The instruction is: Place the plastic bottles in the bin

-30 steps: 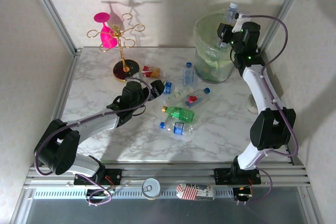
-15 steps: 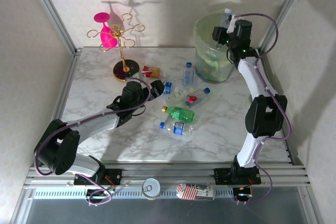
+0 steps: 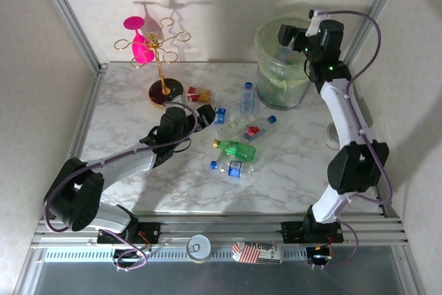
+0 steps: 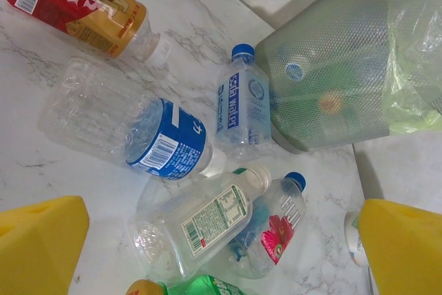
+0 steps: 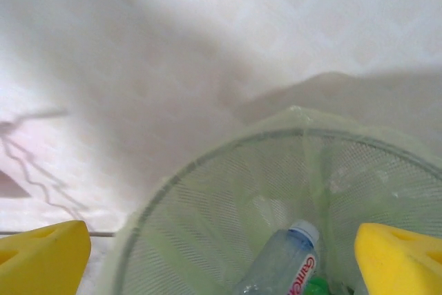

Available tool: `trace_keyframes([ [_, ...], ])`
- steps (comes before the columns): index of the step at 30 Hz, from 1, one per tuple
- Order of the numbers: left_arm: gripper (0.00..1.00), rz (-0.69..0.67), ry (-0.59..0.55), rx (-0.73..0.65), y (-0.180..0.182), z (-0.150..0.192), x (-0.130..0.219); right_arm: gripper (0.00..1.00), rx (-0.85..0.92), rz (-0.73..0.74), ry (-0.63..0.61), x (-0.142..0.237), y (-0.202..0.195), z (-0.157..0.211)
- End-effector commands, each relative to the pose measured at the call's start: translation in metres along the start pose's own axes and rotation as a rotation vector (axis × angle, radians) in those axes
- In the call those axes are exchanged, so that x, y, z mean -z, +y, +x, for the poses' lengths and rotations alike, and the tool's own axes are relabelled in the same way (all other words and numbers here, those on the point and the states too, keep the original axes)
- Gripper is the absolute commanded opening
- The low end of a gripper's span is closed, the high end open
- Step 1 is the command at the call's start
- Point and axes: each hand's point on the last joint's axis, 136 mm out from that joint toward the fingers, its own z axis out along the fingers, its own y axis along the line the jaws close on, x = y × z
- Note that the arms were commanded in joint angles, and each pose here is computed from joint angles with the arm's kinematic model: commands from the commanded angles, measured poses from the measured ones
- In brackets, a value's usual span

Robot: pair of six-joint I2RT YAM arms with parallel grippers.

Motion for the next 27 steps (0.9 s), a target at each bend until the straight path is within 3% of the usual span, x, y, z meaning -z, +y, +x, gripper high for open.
trace_keyframes([
  [1, 1.00, 0.013, -0.040, 0.011, -0.008, -0.008, 0.006, 0.99, 0.046, -0.097, -0.060, 0.027, 0.038, -0.016],
  [9, 1.00, -0.024, -0.119, 0.037, -0.001, -0.024, 0.017, 0.99, 0.052, -0.331, 0.062, 0.074, 0.113, 0.050],
  [14, 1.00, -0.082, -0.188, 0.072, 0.018, -0.041, 0.029, 0.99, 0.117, -0.455, 0.224, 0.107, 0.158, 0.132],
  [20, 1.00, -0.097, -0.268, 0.251, 0.058, -0.050, 0.046, 0.99, 0.105, -0.614, 0.425, 0.148, 0.199, 0.227],
  [27, 1.00, -0.131, -0.294, 0.314, 0.082, -0.047, 0.058, 0.99, 0.098, -0.683, 0.675, 0.190, 0.225, 0.315],
])
